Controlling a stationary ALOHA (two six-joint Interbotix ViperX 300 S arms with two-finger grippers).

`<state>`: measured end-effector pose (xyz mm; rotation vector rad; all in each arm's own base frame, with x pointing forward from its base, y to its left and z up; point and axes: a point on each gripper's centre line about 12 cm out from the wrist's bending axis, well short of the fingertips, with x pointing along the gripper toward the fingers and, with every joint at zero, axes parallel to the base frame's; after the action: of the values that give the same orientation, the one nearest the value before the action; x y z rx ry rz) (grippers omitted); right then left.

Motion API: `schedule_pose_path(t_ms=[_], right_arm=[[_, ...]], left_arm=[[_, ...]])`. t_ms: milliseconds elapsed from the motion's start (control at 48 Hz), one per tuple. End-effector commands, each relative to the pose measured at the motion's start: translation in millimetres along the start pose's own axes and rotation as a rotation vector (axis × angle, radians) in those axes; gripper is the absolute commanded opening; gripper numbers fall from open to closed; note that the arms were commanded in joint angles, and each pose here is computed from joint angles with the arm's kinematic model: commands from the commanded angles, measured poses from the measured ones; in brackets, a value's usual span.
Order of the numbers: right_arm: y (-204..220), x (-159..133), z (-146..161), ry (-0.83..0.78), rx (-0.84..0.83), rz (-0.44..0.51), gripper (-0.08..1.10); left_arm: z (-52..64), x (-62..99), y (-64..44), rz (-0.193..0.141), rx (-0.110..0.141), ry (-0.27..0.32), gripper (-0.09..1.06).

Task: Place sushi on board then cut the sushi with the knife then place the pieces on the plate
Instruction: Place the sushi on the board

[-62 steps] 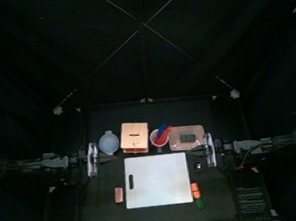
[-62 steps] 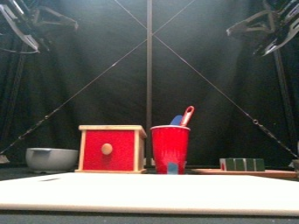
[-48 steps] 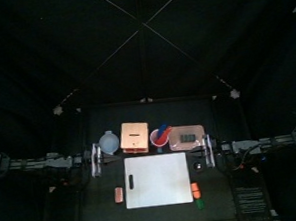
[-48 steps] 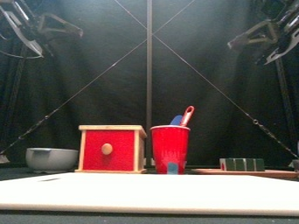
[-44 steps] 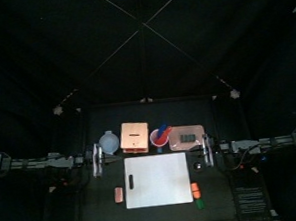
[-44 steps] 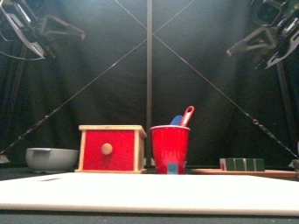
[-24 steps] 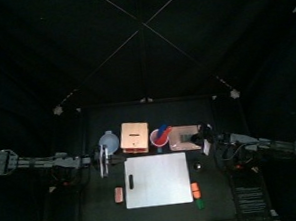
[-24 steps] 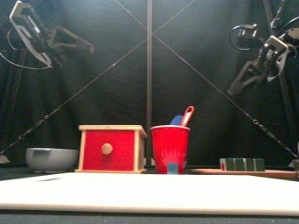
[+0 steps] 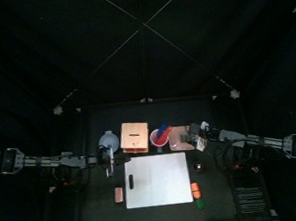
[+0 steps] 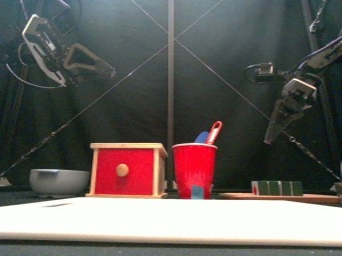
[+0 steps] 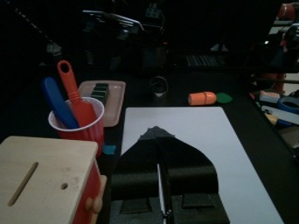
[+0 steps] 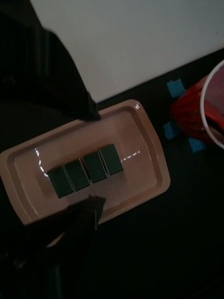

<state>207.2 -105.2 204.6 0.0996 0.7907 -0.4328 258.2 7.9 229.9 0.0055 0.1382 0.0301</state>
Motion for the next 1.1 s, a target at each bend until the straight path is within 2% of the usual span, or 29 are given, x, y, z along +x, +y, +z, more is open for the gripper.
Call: schedule_pose_path(t_ms=[21,250,500,875,1104], right_arm=[[-4,4,11,0.012,-0.002,-0.012,1.03],[-9,22,-4,0.175,-0.052,-0.02,1.02],[-23,40,-10,0.251,-0.092,0.0,1.02],[-36,62,-20,0.271,-0.118,0.074,1.02],[-40,77,-29,0.297,-0.125,0.088,1.02]], left_arm=[[10.5,4.8,2.1,0.008,0.001,-0.031,-0.03],[9.7,4.1,3.3,0.012,0.0,-0.029,-0.03],[9.3,4.4,4.2,0.016,-0.003,-0.027,-0.03],[8.7,4.2,4.8,0.019,-0.009,-0.026,-0.03],[9.3,4.3,5.0,0.021,-0.013,-0.028,-0.03]])
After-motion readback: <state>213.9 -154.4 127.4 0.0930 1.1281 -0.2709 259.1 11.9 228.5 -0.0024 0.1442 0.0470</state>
